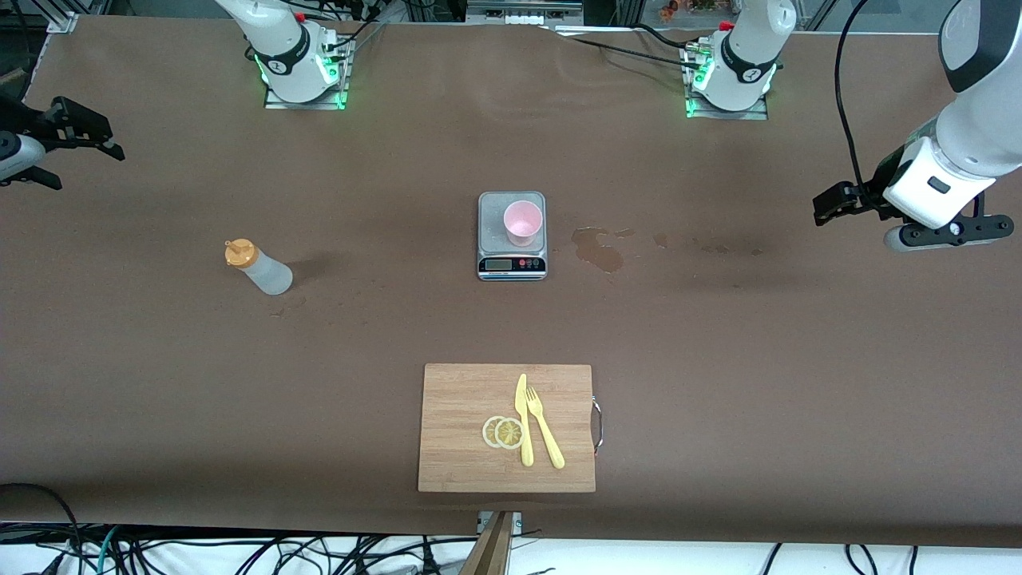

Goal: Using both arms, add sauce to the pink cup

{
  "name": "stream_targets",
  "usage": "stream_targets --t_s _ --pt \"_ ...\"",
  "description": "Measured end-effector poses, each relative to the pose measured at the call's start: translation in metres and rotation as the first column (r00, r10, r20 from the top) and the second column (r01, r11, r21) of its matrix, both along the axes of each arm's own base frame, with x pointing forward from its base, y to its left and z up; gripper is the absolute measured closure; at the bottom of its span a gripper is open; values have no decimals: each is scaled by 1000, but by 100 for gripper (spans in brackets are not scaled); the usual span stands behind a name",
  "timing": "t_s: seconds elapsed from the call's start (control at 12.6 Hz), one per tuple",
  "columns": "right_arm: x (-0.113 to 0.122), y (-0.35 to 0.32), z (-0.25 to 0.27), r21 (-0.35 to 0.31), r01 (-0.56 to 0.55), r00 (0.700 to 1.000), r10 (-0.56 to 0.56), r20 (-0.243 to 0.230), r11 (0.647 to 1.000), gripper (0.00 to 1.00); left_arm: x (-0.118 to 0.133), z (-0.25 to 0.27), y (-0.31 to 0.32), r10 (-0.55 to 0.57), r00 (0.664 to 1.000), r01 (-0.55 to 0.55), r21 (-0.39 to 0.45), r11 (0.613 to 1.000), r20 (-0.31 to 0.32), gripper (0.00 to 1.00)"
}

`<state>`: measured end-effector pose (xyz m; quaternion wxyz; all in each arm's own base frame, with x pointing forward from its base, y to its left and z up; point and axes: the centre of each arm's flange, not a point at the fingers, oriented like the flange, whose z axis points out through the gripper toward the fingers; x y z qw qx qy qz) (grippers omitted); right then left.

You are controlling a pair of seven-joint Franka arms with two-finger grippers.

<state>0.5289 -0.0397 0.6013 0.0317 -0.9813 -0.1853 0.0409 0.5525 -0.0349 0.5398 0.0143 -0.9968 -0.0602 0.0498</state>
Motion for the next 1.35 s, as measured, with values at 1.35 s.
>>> stream_targets --t_s 1.35 --pt "9 10 21 -27 281 957 -279 80 959 0 1 3 1 1 1000 -1 -1 1000 8 0"
